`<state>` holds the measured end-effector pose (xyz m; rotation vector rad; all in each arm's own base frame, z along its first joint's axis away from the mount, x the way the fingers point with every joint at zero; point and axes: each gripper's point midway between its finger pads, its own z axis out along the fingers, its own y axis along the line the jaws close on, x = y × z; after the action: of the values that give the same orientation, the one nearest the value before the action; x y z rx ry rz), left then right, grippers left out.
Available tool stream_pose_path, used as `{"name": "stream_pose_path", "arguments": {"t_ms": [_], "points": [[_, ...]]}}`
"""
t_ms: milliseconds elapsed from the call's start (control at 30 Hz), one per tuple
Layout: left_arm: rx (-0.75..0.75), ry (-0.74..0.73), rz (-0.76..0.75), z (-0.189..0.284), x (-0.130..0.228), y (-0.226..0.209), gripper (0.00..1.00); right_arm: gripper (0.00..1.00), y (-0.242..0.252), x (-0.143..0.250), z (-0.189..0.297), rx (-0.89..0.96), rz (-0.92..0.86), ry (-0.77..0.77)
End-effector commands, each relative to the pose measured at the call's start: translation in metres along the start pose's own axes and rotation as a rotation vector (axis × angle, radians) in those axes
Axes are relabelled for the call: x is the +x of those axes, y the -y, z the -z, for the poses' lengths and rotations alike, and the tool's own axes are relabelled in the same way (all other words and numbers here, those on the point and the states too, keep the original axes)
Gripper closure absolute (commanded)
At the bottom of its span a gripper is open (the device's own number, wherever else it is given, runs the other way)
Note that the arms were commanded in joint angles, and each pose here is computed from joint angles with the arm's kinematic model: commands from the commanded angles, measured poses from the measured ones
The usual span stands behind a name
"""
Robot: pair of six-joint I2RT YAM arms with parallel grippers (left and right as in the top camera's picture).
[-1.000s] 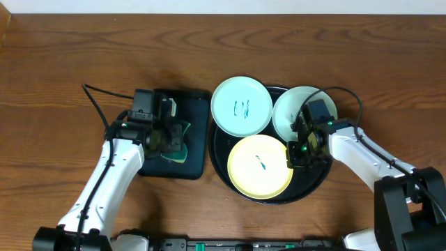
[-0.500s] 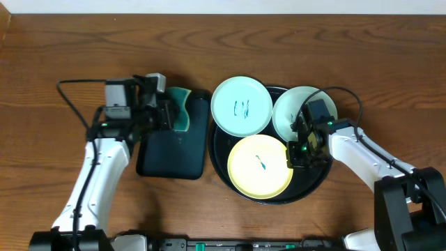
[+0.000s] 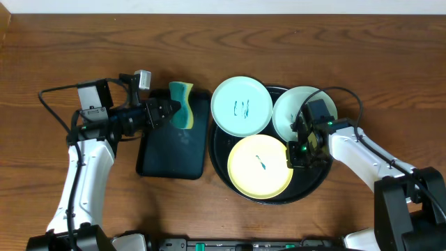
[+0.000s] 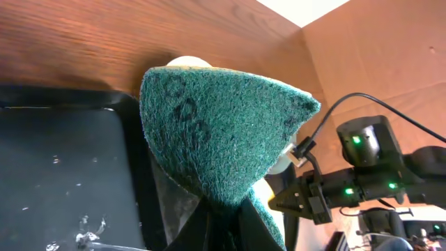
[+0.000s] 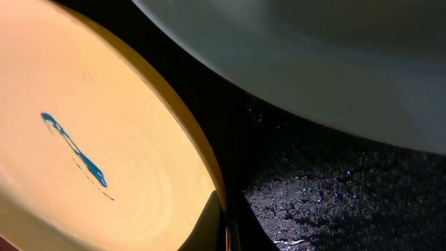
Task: Clean dirty plates on tray and stack at the side
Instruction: 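Move the sponge with the left gripper over the yellow plate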
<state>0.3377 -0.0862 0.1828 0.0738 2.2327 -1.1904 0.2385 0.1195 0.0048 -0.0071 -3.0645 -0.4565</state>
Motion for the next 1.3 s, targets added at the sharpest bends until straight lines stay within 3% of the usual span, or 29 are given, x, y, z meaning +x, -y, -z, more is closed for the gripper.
{"name": "stream_pose_path", "arguments": {"t_ms": [0, 433, 600, 900, 1067, 1267], "points": [[0.06, 0.01, -0.044, 0.004, -0.006, 0.014, 0.93, 0.99, -0.003, -0.003, -0.001, 0.006, -0.009, 0.005], [0.039, 0.006, -0.037, 0.003, -0.005, 0.011, 0.93, 0.99, -0.004, -0.003, -0.001, 0.005, -0.008, 0.007], [-0.268, -0.057, -0.016, -0.009, 0.014, -0.031, 0.93, 0.99, -0.004, -0.004, -0.001, 0.005, -0.007, 0.008], [-0.888, -0.157, -0.151, -0.018, 0.044, -0.086, 0.93, 0.99, -0.003, -0.003, -0.001, 0.005, -0.008, 0.005], [-0.876, -0.241, -0.202, -0.038, 0.058, -0.073, 0.93, 0.99, -0.003, -0.003, -0.001, 0.006, -0.008, 0.005], [-0.841, -0.25, -0.25, -0.045, 0.04, -0.036, 0.93, 0.99, -0.003, -0.003, -0.001, 0.005, -0.008, 0.005]]}}
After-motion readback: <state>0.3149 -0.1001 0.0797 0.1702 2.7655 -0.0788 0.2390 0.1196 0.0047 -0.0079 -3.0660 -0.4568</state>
